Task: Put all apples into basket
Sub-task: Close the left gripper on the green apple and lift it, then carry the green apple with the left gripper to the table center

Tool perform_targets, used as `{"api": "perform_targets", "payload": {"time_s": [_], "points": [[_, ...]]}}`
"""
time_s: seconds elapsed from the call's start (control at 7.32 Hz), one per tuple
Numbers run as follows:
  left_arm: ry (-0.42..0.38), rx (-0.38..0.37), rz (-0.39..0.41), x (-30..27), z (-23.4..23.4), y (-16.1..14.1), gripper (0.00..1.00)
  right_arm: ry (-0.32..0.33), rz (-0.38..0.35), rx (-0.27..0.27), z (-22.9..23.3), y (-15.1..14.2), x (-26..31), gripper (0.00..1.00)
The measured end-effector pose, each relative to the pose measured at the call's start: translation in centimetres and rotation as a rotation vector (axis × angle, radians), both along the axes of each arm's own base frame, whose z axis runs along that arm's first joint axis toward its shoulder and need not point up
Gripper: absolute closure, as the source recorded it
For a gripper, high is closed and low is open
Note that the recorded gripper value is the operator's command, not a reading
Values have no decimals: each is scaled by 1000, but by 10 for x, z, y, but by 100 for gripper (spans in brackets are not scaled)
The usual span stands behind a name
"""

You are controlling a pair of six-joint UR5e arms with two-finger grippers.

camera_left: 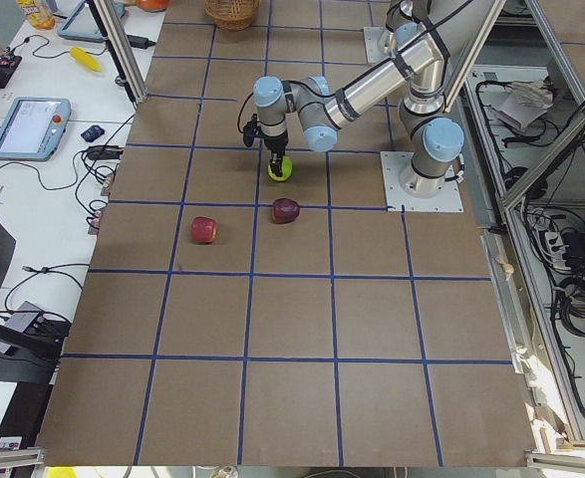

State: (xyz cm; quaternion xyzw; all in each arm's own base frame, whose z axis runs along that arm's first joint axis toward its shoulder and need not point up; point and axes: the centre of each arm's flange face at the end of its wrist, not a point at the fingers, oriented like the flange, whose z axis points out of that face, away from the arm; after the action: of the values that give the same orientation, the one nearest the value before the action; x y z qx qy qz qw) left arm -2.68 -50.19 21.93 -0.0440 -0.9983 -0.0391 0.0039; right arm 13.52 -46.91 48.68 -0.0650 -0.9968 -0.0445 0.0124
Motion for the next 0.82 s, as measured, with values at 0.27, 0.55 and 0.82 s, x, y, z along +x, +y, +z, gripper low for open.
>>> {"api": "perform_targets", "payload": {"time_s": [0.27,0.55,0.82], "points": [[57,-37,156,-52,25,-17,89,1,-2,-1,1,0,0,0],[100,-49,316,-149,40,-26,91,2,-3,-3,1,1,-1,0],[169,-40,440,-250,35,-30,91,2,-3,-1,1,2,-1,0]]}}
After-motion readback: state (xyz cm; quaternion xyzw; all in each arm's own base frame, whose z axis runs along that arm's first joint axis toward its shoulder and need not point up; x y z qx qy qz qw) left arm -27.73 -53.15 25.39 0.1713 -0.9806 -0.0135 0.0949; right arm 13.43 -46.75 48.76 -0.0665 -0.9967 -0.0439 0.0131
